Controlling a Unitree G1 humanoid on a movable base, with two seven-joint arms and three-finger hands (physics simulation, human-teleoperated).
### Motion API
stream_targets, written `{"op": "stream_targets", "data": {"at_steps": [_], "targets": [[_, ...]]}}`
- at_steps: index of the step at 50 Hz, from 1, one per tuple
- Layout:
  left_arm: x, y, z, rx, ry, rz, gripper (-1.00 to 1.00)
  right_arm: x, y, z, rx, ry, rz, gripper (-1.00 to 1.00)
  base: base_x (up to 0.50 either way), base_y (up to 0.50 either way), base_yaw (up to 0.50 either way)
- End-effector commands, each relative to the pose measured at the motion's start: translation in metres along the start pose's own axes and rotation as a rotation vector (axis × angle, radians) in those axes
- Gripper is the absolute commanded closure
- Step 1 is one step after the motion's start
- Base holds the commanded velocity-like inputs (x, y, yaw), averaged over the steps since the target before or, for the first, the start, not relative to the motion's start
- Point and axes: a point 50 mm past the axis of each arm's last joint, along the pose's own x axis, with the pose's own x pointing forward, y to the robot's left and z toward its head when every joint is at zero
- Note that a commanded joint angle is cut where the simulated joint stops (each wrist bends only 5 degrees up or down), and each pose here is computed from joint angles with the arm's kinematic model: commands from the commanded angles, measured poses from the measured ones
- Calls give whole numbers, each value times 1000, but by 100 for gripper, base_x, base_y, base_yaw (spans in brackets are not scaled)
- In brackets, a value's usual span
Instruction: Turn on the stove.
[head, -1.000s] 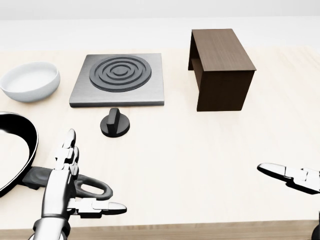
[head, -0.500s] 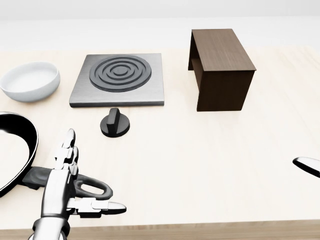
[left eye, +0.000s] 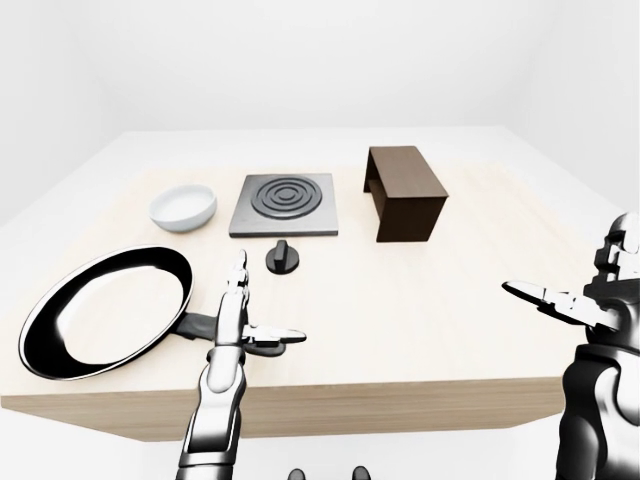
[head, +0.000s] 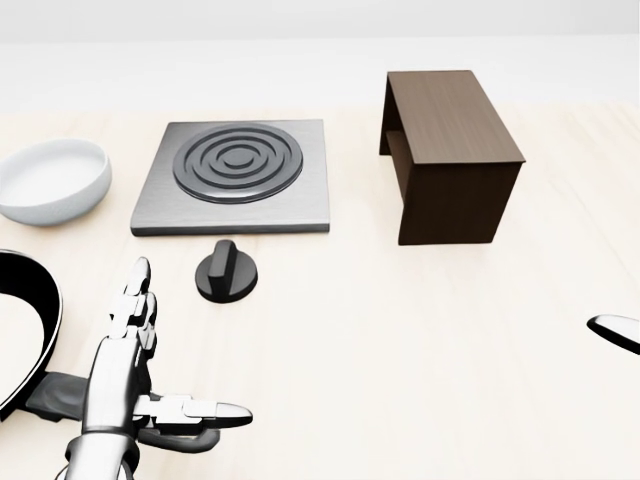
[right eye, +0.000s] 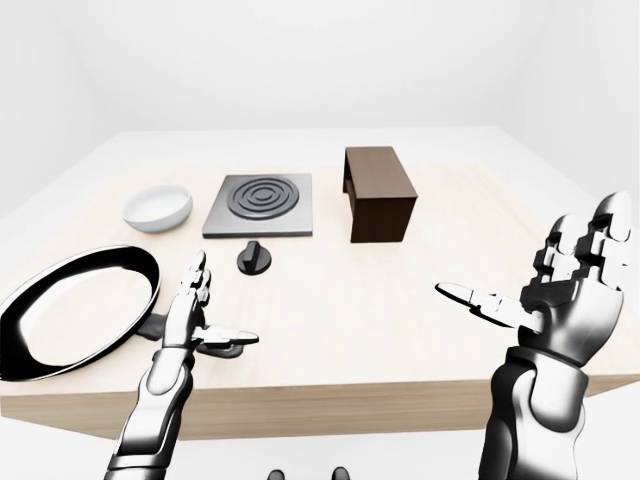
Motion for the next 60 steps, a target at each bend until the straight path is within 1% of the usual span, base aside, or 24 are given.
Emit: {"op": "stream_targets", "data": {"at_steps": [1, 30, 60], "targets": [[0, -2, 1, 2, -2, -3, -100, -1, 6, -17, 8, 70, 19, -100, 18, 0, 0], [0, -4, -5, 4, 7, -7, -100, -2, 5, -20, 10, 85, 19, -100, 18, 0, 0], [-1, -5, -4, 5, 6, -12, -100, -2, 4, -19, 14, 81, 9, -100, 18, 0, 0]]}}
